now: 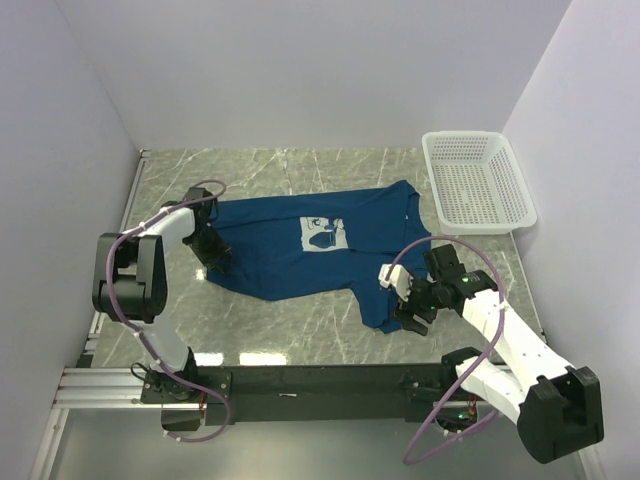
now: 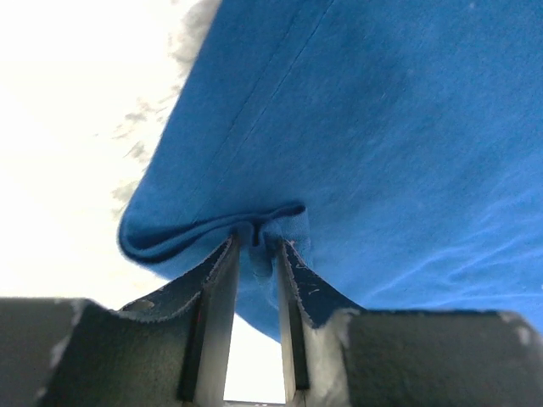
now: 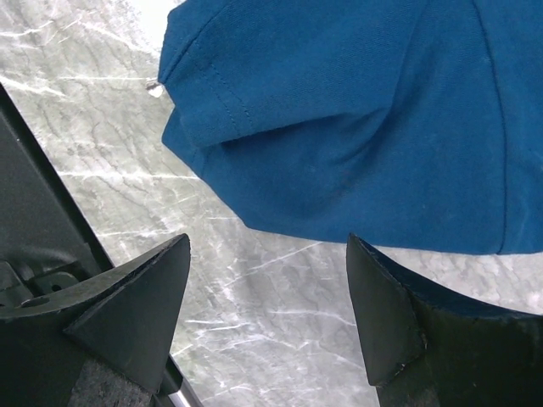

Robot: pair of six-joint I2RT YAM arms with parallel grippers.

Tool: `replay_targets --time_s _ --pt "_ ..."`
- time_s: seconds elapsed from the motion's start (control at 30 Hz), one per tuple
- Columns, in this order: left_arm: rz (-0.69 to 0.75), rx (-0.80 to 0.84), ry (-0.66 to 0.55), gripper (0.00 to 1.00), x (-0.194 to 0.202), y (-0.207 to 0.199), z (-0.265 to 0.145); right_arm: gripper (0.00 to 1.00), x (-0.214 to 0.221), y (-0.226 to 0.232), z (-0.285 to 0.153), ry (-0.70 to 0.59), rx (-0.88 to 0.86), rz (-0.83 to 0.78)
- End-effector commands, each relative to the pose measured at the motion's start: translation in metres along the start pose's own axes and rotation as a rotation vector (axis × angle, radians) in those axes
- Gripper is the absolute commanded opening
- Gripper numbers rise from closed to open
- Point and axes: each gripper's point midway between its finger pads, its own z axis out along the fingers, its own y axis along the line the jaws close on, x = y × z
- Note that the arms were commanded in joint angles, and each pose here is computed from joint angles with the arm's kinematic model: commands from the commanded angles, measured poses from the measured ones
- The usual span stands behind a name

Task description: Fold and stack the t-shirts

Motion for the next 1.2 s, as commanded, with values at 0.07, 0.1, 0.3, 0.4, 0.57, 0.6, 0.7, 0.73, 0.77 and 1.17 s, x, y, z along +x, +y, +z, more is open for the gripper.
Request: replay_targets --time_s 0.07,0.1,0.3,0.4,0.57,0.6,0.7,0.73,0.77,1.17 --pt "0.078 0.018 -0.09 0.3 -0.014 -0.003 -0.029 0.8 -0.004 0.004 0.0 -0.018 -0.038 -0.027" --pt "0.086 0.026 -0.095 0.3 -0.015 -0.004 -0.031 0.8 -0.005 0.006 0.0 -0.02 -0.047 -0.03" --pt "0.116 0.084 -0.084 0.22 -0.012 -0.012 -0.024 0.8 -0.006 0.007 0.0 -0.023 -0.053 -0.038" --pt "0.119 0.086 -0.069 0.22 -0.01 -0.012 -0.017 0.8 -0.007 0.008 0.0 -0.026 -0.056 -0.038" --pt "0.125 0.098 -0.06 0.24 -0.009 -0.015 -0.015 0.8 -0.006 0.009 0.001 -0.024 -0.062 -0.038" --pt "0.126 0.112 -0.061 0.26 -0.009 -0.017 -0.016 0.8 -0.006 0.009 0.001 -0.024 -0.064 -0.038" --pt "0.128 0.134 -0.07 0.28 -0.011 -0.021 -0.019 0.8 -0.006 0.009 0.001 -0.024 -0.066 -0.039" --pt "0.129 0.141 -0.07 0.28 -0.012 -0.023 -0.021 0.8 -0.006 0.009 0.001 -0.023 -0.068 -0.039" --pt "0.13 0.147 -0.067 0.28 -0.012 -0.025 -0.02 0.8 -0.006 0.009 0.001 -0.024 -0.067 -0.038" --pt "0.142 0.112 -0.036 0.27 -0.01 -0.019 -0.002 0.8 -0.005 0.009 0.001 -0.022 -0.068 -0.034"
